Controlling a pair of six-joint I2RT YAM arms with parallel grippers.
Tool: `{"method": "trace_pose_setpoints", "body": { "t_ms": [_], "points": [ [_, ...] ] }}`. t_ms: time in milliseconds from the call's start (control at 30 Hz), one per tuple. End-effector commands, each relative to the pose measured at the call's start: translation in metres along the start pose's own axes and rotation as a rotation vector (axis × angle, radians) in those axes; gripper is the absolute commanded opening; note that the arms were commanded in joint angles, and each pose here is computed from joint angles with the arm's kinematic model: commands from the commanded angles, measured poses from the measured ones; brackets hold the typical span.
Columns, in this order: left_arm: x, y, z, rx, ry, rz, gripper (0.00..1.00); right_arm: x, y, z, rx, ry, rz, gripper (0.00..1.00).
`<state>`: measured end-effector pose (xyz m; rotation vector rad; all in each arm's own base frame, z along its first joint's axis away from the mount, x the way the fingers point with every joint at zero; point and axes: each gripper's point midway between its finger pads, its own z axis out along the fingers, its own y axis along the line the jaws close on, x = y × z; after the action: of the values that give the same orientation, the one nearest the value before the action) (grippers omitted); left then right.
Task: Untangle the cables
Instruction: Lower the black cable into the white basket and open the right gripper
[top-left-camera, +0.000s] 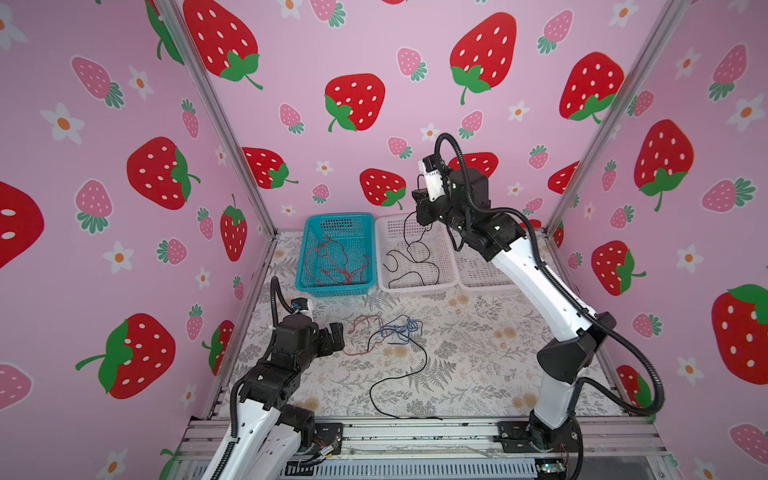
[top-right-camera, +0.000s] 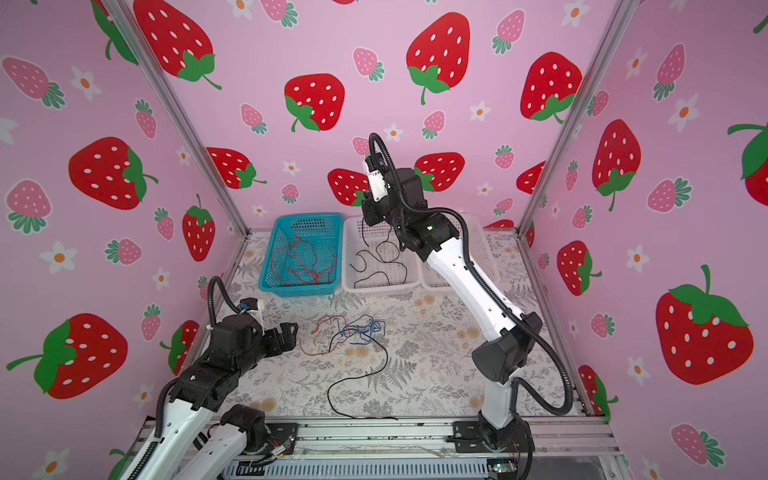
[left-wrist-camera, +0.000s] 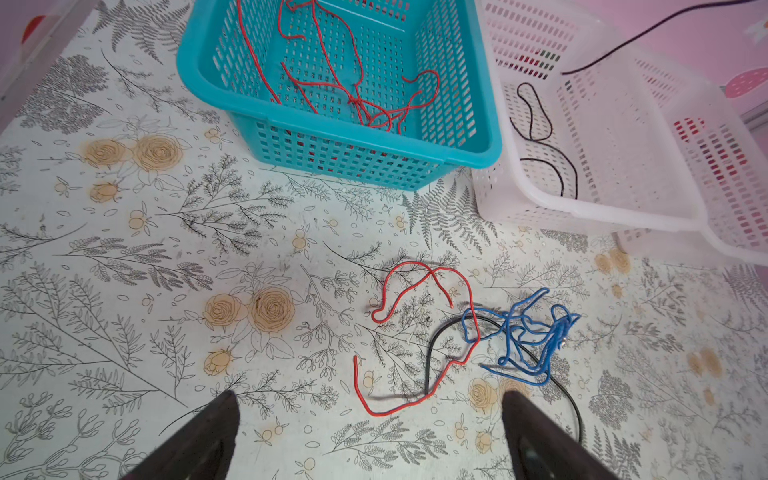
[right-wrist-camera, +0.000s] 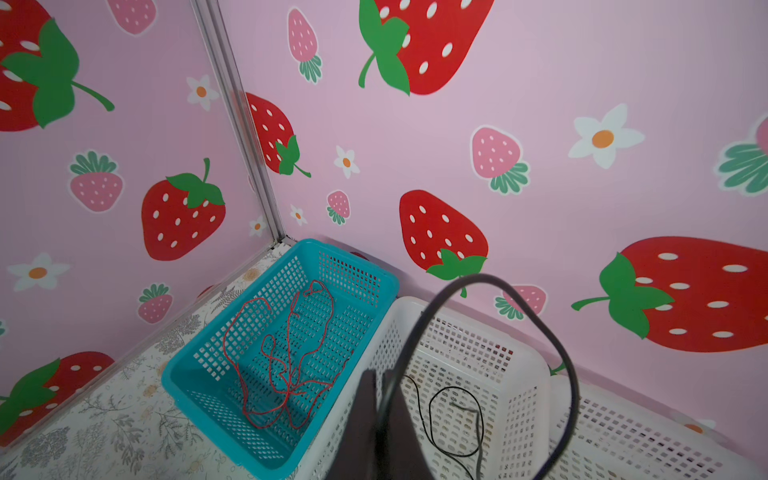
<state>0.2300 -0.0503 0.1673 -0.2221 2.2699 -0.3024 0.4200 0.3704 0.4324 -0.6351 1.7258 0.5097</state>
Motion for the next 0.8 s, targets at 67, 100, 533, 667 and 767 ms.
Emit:
{"method": "trace_pose_setpoints", "body": {
  "t_ms": [67,100,533,667,767],
  "points": [
    [-0.011,-0.012,-0.011,0.050,-0.034,0.018,1.00,0.048,-0.022,0.044,-0.054,0.102,0.099,0.00],
    [-0.011,-0.013,-0.012,0.053,-0.039,0.023,1.00,0.061,-0.026,0.052,-0.055,0.126,0.114,0.00],
    [-0.008,-0.018,-0.018,0.052,-0.061,0.068,1.00,0.207,-0.035,0.112,-0.069,0.446,0.296,0.08],
    [-0.009,-0.019,-0.019,0.053,-0.065,0.066,1.00,0.230,-0.024,0.114,-0.090,0.506,0.303,0.10],
    [-0.009,-0.019,-0.019,0.055,-0.066,0.068,1.00,0.240,-0.018,0.111,-0.077,0.545,0.279,0.17]
  ]
}}
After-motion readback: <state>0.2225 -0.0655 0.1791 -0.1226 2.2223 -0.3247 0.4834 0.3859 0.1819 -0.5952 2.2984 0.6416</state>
